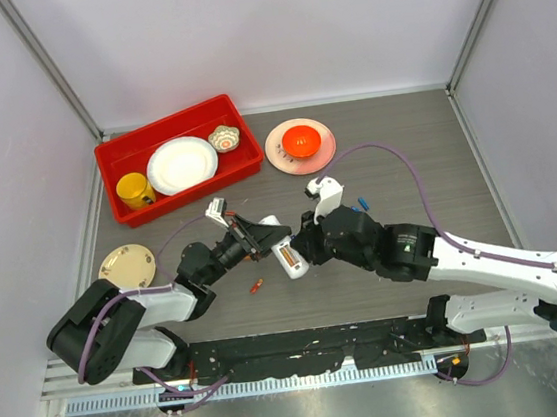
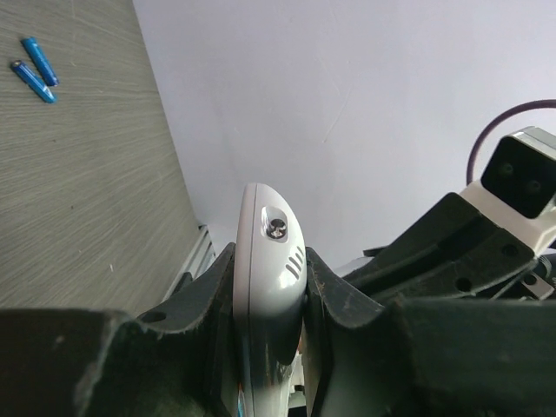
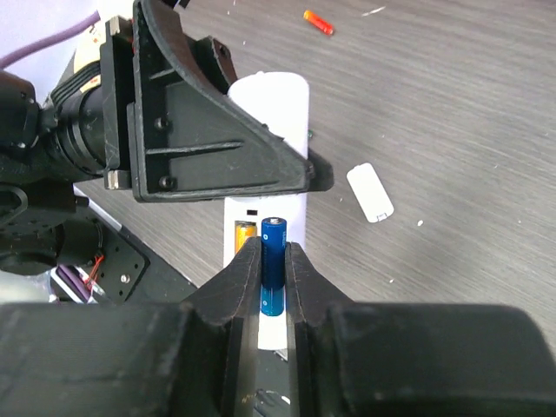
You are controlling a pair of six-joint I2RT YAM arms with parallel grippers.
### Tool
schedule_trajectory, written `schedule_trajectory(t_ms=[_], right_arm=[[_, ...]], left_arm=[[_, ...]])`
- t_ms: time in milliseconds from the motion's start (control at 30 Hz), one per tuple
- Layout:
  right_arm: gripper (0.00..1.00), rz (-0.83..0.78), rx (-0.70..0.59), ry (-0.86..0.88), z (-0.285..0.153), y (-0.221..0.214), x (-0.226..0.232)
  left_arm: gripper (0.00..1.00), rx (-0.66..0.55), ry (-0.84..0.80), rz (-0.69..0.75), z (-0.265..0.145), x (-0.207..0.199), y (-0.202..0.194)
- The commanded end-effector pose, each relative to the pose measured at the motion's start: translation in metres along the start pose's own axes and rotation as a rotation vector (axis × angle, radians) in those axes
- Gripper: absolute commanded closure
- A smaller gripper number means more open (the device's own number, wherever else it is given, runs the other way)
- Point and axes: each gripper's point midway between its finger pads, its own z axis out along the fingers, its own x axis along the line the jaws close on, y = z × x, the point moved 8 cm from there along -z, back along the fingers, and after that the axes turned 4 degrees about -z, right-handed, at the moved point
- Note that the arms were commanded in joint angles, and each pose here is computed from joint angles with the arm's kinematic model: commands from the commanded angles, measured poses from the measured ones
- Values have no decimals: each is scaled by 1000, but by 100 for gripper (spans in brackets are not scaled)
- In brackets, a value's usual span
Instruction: Load the batteries into the remote control
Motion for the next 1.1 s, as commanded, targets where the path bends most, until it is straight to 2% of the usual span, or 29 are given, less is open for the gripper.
schedule_trajectory(t_ms=[0,600,1067], right_arm=[[99,29,-156,11,1,17,0],[99,48,-273,47,4,6,-4],[99,-32,-174,-7,18,-14,-7]], left_arm=[[100,14,-179,42,5,-34,1],[100,11,-148,16,13,-28,3],[100,-7,-142,8,18,-30,7]])
